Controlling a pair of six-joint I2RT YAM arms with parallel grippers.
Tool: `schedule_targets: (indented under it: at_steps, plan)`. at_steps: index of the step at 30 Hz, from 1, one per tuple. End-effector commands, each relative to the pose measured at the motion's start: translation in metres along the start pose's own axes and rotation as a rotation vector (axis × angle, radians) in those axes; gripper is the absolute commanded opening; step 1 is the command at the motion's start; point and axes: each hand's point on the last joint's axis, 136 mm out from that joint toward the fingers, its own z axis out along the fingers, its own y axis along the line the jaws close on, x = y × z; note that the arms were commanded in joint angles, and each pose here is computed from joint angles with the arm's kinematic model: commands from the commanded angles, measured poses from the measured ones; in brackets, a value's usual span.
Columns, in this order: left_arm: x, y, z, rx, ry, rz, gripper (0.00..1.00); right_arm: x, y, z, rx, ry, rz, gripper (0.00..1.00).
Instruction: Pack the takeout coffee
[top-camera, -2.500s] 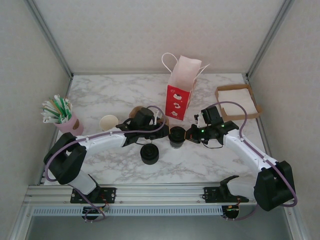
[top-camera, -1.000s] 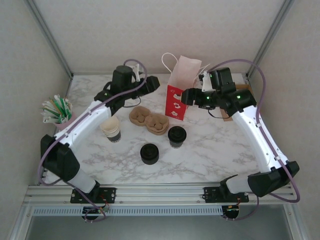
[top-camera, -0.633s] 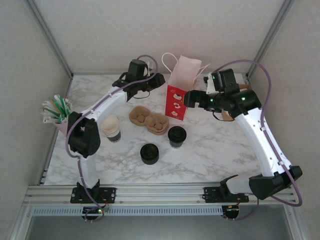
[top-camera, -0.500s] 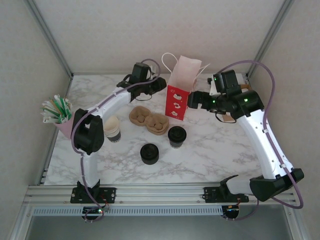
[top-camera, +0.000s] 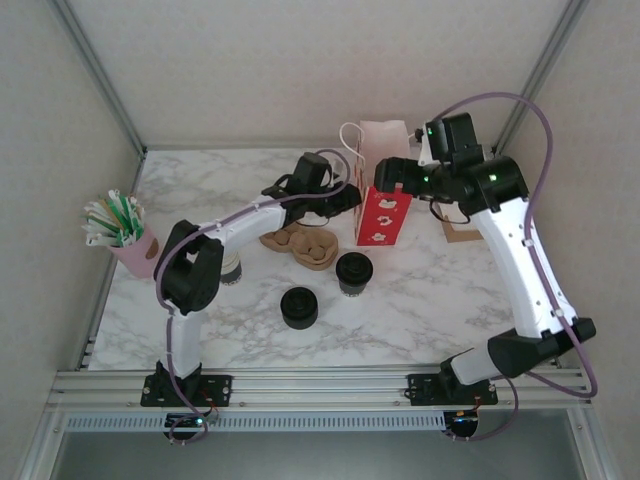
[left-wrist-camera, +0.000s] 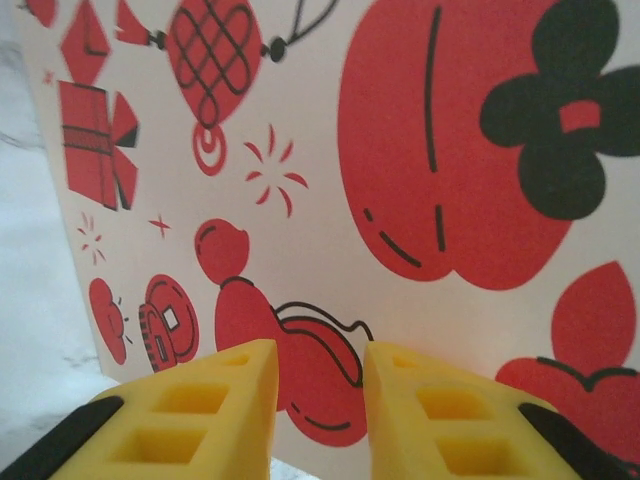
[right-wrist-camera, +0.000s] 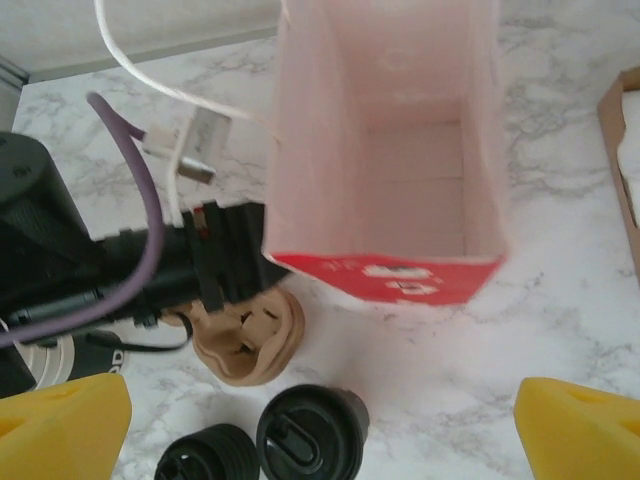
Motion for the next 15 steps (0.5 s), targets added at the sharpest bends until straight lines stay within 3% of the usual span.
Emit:
schedule_targets:
  at_steps: [1,4,8,15]
  plan:
    - [0.009,-0.043,-0.004,0.114,-0.005,0.03,0.28,-0.008,0.01,0.004,-0.032,0.014,-0.094,0.96]
    - [0.017,-0.056,-0.01,0.144,-0.004,0.041,0.29,-0.014,0.007,0.012,0.004,0.025,-0.13,0.89]
    - [0.014,-0.058,-0.033,0.129,-0.047,0.058,0.32,-0.014,0.005,0.03,0.028,0.069,-0.188,0.73]
    - [0.009,-0.063,-0.084,0.099,-0.133,0.092,0.48,-0.012,0.002,0.056,0.046,0.118,-0.227,0.5]
